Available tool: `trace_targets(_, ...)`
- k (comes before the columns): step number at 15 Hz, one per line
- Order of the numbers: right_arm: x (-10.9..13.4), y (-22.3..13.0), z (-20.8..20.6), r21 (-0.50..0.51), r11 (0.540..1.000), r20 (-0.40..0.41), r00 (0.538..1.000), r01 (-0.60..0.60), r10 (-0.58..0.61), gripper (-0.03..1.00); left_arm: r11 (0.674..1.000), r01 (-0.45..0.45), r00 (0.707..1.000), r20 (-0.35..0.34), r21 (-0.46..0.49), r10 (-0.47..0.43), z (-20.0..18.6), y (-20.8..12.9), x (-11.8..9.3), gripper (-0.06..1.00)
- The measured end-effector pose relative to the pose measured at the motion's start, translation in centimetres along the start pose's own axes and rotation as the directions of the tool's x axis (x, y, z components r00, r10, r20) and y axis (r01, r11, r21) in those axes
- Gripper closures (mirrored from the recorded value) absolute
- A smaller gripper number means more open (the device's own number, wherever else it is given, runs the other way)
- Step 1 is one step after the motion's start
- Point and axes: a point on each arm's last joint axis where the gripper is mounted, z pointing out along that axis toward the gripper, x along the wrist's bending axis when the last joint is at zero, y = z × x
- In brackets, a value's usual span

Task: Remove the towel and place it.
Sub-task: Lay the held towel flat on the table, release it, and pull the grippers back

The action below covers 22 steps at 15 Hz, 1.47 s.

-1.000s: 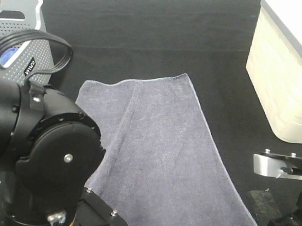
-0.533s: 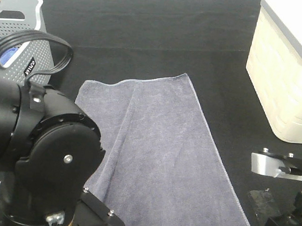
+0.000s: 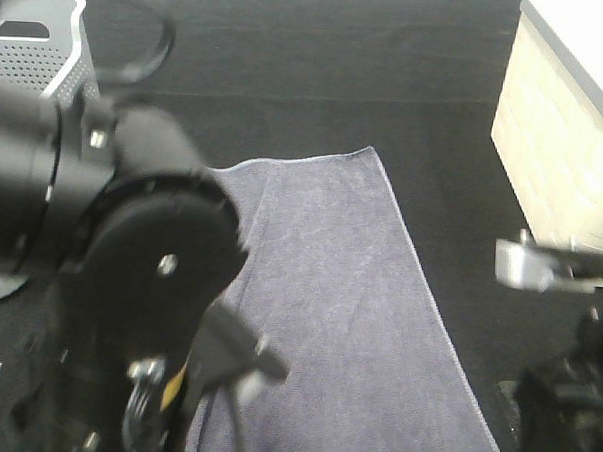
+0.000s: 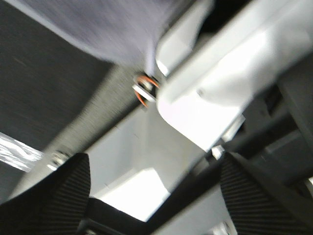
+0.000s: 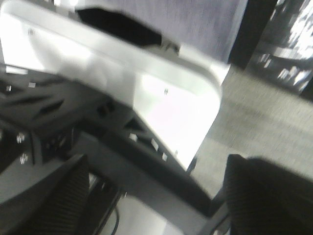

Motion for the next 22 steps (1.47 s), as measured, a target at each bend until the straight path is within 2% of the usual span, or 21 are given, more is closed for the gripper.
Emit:
trace_targets(2, 0.2, 1.4, -1.7, -0.112, 0.993, 0.043, 0.999, 0.035, -0.030, 0.26, 0.991, -0.020, 0.992, -0.129, -0.130, 0.003, -2.2, 1.6, 0.9, 0.23)
trace_targets(3, 0.3, 2.2, -2.9, -0.174, 0.983, 0.068, 0.997, 0.058, -0.047, 0.27, 0.981, -0.016, 0.983, -0.180, -0.193, -0.020, -3.3, 2.4, 1.4, 0.23)
trace_targets(4, 0.7, 3.1, -4.9, -0.257, 0.962, 0.103, 0.992, 0.092, -0.067, 0.29, 0.964, 0.034, 0.974, -0.206, -0.263, -0.091, -4.9, 3.4, 3.1, 0.23)
trace_targets(6, 1.3, 4.5, -7.3, -0.341, 0.933, 0.122, 0.989, 0.120, -0.082, 0.34, 0.927, 0.130, 0.969, -0.155, -0.352, -0.195, -6.3, 4.9, 6.3, 0.23)
trace_targets(10, 2.5, 8.0, -10.7, -0.424, 0.895, 0.125, 0.988, 0.138, -0.093, 0.35, 0.794, 0.283, 0.939, -0.015, -0.538, -0.345, -7.7, 7.1, 13.8, 0.23)
trace_targets(13, 2.9, 9.9, -12.0, -0.454, 0.879, 0.129, 0.987, 0.145, -0.096, 0.35, 0.682, 0.389, 0.894, 0.077, -0.620, -0.441, -8.0, 7.3, 18.9, 0.23)
trace_targets(16, 2.9, 10.8, -12.0, -0.450, 0.882, 0.129, 0.987, 0.143, -0.094, 0.35, 0.581, 0.465, 0.841, 0.130, -0.667, -0.524, -8.0, 6.6, 23.4, 0.26)
trace_targets(18, 2.8, 11.1, -11.7, -0.442, 0.887, 0.125, 0.988, 0.134, -0.087, 0.35, 0.563, 0.503, 0.813, 0.138, -0.656, -0.565, -7.1, 6.9, 25.6, 0.29)
trace_targets(22, 2.8, 11.1, -11.7, -0.442, 0.888, 0.123, 0.989, 0.129, -0.082, 0.35, 0.600, 0.492, 0.821, 0.107, -0.631, -0.560, -5.5, 10.5, 27.7, 0.30)
